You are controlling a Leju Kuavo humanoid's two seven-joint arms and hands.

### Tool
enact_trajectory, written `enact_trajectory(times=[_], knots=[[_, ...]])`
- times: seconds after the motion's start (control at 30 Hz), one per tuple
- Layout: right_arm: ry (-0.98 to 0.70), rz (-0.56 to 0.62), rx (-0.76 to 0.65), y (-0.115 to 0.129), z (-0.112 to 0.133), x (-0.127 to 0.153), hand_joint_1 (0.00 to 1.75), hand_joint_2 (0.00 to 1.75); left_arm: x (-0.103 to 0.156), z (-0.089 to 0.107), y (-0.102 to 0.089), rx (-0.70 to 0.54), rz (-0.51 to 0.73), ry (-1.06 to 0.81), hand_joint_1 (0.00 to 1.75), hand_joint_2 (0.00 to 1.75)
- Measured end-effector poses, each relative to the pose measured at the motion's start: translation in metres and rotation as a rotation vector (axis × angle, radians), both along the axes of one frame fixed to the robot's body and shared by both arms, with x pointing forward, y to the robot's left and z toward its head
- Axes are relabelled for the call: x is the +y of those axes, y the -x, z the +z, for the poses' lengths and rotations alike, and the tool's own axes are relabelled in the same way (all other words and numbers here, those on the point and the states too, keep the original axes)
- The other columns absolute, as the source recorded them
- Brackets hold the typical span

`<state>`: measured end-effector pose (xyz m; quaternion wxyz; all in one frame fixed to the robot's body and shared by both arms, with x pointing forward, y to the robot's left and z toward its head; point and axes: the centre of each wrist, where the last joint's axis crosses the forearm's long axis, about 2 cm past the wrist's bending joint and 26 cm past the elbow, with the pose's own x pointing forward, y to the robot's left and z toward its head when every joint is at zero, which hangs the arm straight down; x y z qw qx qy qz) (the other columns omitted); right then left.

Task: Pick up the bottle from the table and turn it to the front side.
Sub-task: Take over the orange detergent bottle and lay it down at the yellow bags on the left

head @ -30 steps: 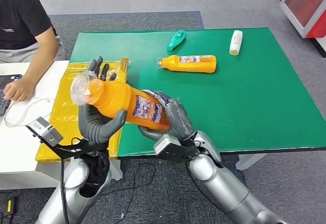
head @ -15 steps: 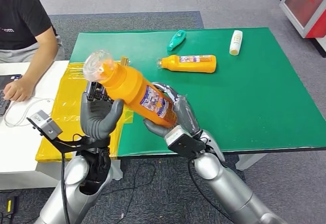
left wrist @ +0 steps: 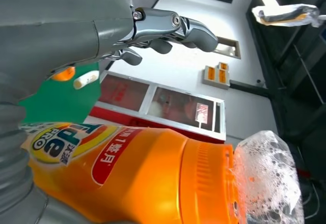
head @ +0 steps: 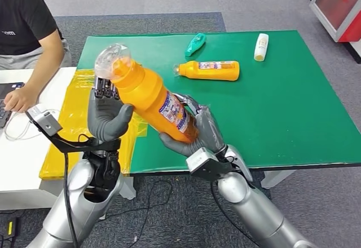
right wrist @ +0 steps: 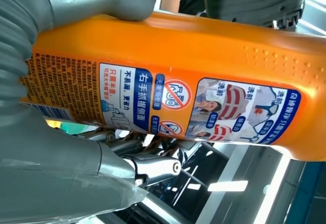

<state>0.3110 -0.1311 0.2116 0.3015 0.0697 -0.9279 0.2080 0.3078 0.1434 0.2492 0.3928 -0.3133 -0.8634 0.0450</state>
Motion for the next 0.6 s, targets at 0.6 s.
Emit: enact_trajectory(times=[0.6], knots=[[0.055, 0.018, -0.027, 0.0009, 0.001, 0.0013, 1.75, 1.75, -0.0006, 0.0017, -0.0034, 0.146, -0.361, 0.059, 0.0, 1.75]])
